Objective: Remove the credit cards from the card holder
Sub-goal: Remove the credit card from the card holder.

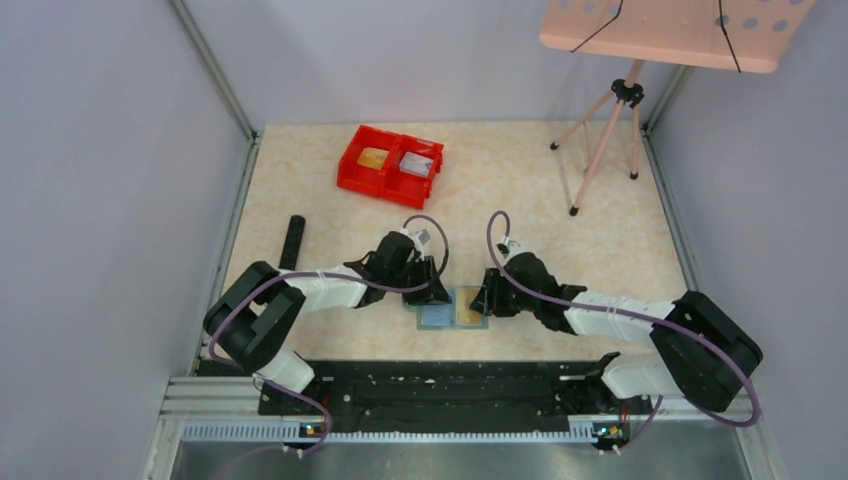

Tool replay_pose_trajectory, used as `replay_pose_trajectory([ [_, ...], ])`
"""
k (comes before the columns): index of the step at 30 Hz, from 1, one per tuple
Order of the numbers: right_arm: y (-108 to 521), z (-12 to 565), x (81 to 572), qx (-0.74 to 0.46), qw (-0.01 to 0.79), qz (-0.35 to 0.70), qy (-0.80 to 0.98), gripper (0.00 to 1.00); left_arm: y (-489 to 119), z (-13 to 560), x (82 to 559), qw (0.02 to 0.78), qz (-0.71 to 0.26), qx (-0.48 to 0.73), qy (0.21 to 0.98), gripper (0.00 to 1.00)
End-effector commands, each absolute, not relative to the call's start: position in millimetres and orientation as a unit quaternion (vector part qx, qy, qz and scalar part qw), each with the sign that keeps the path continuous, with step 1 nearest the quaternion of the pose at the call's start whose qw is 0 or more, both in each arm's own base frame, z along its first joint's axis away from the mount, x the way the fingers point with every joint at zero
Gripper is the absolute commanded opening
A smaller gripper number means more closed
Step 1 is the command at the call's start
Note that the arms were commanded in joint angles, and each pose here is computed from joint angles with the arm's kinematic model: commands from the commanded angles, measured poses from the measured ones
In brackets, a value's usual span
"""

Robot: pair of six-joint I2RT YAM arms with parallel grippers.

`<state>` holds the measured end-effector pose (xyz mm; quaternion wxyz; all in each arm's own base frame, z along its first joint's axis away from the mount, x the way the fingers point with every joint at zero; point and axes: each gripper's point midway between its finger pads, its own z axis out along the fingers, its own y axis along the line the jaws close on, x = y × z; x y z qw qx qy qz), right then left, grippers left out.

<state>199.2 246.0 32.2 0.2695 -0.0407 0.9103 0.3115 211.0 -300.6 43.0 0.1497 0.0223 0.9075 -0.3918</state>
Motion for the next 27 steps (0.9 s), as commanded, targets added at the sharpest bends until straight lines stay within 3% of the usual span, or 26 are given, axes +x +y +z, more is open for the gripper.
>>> replay_pose_trajectory([
  [1,241.8,31.2,205.1,-0.029,0.281,0.305,0.909,0.4,-311.1,54.8,220.1,0.17,-0.412,0.034,0.894,0.34],
  [8,242.9,28.2,202.2,-0.025,0.276,0.314,0.908,0.37,-313.9,52.7,219.0,0.165,-0.417,0.033,0.893,0.34],
  [23,239.6,18.5,199.4,-0.024,0.267,0.305,0.914,0.11,-317.9,44.0,216.1,0.155,-0.415,0.033,0.896,0.34],
  [27,239.7,21.9,199.4,-0.021,0.265,0.304,0.915,0.13,-316.9,44.5,216.2,0.156,-0.413,0.033,0.897,0.34],
])
